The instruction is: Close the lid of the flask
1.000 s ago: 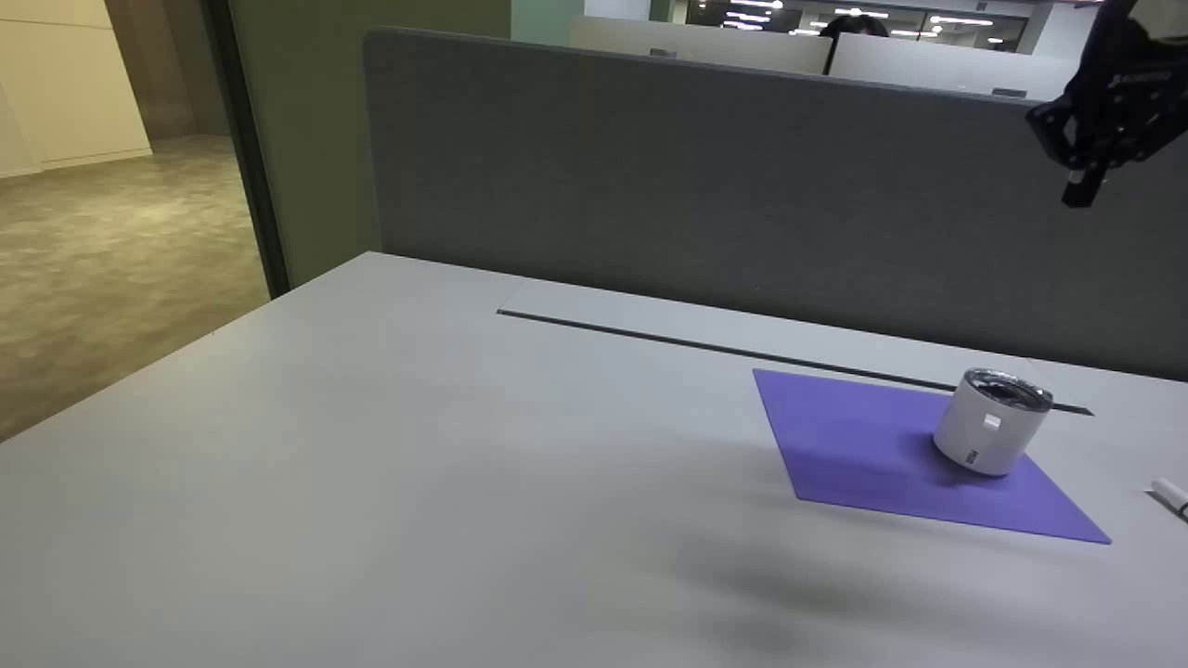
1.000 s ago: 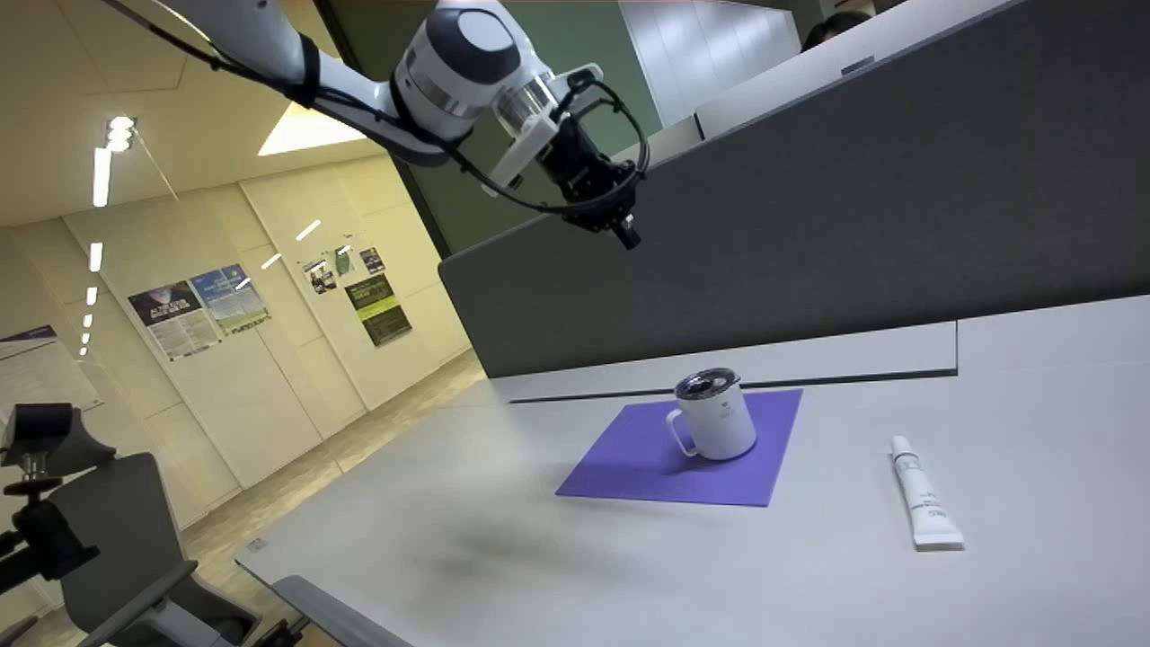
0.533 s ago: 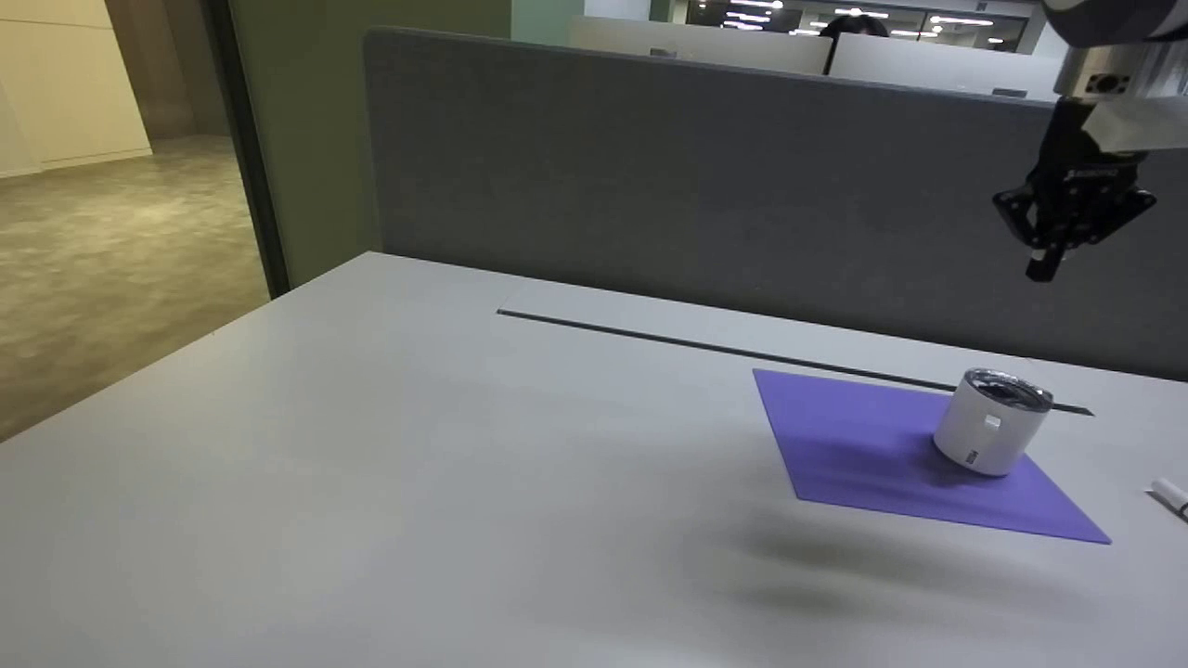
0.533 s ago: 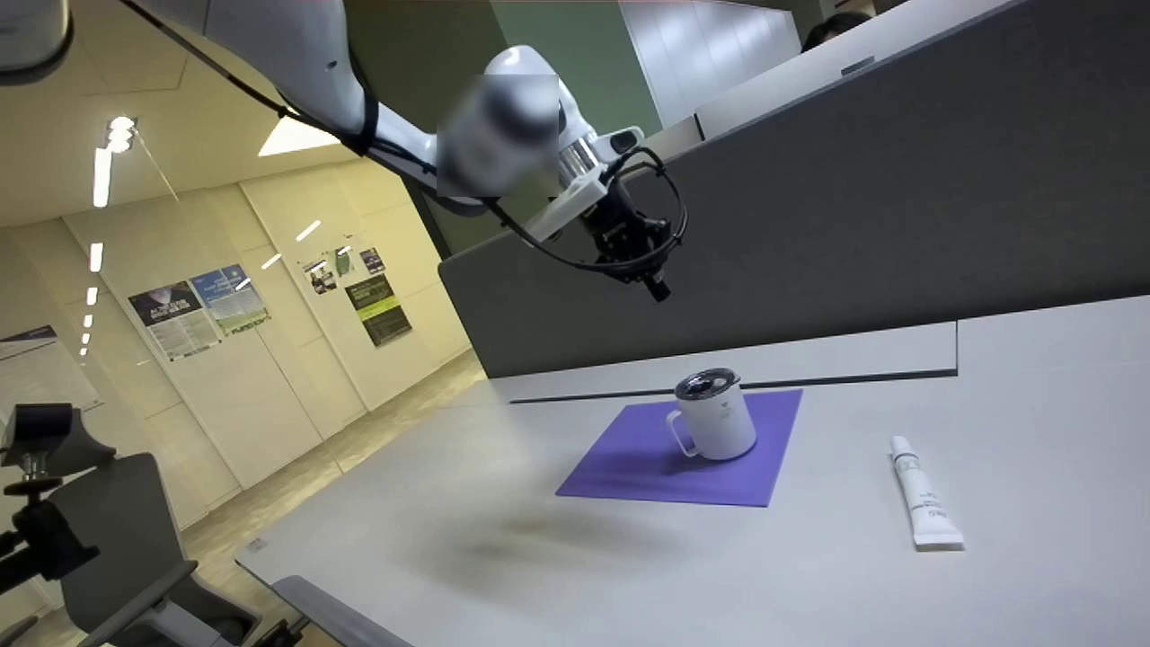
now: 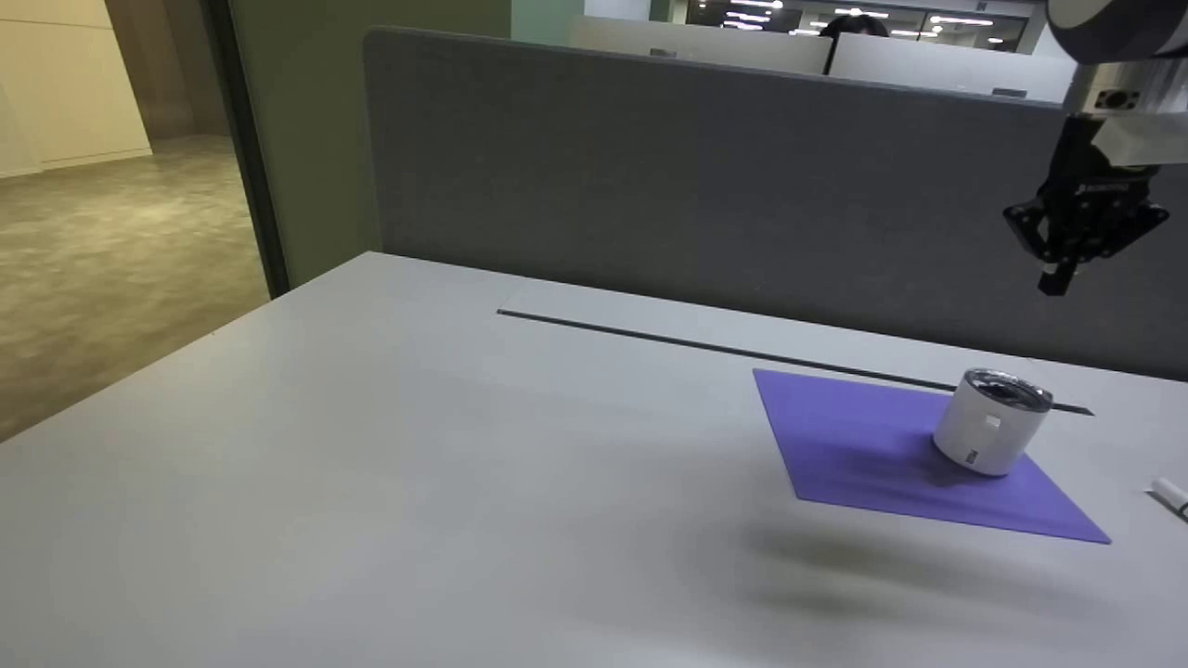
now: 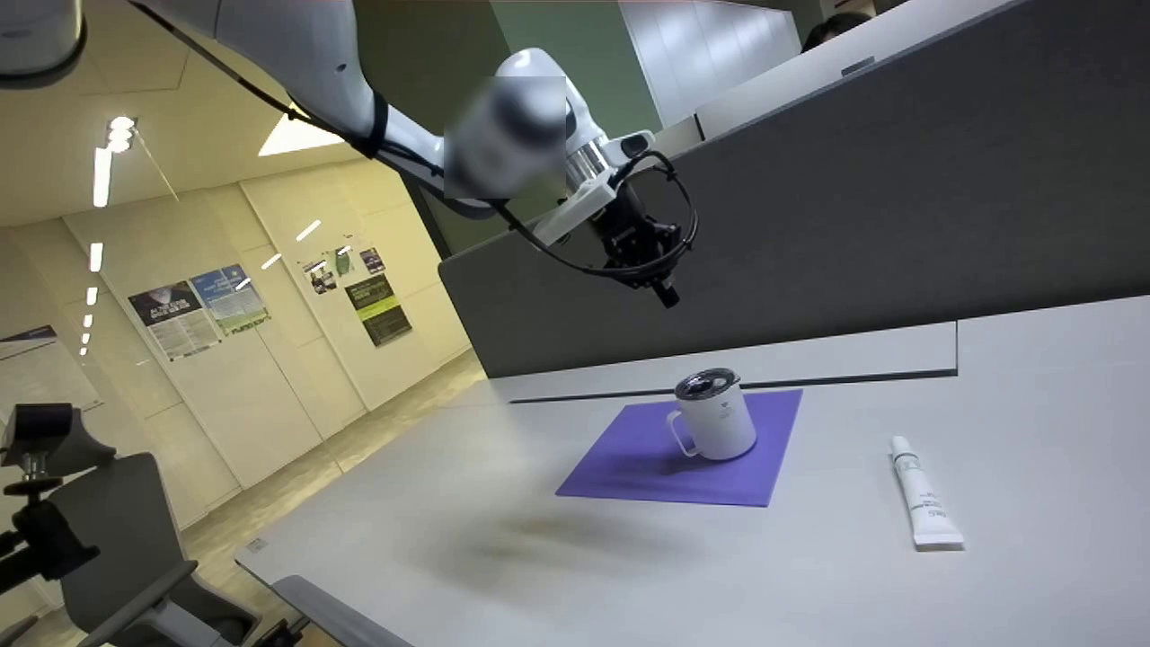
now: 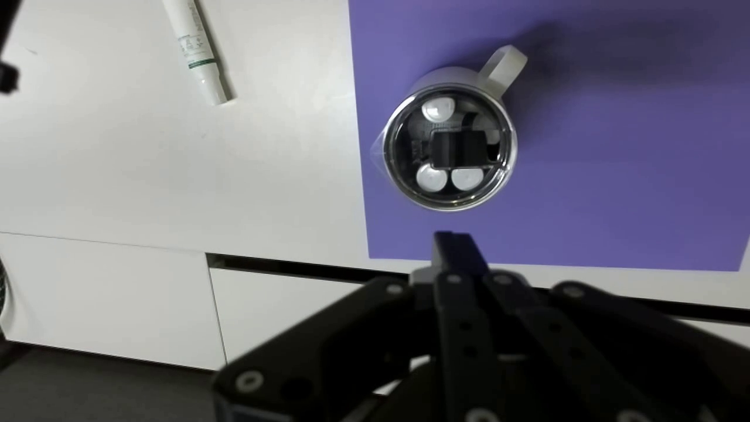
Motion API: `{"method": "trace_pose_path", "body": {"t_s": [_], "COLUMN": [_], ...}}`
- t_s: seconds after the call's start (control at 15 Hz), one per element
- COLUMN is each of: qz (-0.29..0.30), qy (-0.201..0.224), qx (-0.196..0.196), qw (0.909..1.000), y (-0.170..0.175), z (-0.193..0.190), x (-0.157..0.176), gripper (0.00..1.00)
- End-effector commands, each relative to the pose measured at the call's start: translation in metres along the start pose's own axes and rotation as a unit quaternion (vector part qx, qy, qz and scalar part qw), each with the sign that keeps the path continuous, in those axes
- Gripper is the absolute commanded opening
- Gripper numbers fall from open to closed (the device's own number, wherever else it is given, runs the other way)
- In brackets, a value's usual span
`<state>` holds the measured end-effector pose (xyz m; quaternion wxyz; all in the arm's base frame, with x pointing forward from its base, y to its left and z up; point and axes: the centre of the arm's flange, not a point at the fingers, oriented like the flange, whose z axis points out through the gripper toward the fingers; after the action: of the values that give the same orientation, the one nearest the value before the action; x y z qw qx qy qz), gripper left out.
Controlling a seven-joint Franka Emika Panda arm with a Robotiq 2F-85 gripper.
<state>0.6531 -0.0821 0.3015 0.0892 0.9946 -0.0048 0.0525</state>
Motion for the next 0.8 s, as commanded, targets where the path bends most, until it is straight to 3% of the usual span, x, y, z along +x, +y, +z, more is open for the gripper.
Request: {"method": "trace_pose_path", "body": {"t_s": [0.0,0.4,0.73], "qz": [0.0,0.005,0.035], "qy": [0.0,-0.002,-0.049], "qx": [0.0,-0.005,-0.019], "qw": [1.0,1.0,0.998], "y": [0.0,0.002,0.02], "z": [0.0,0.004,0.048], "x": [0.0,0.002,0.004], "gripper": [0.0,0.0,0.0]}}
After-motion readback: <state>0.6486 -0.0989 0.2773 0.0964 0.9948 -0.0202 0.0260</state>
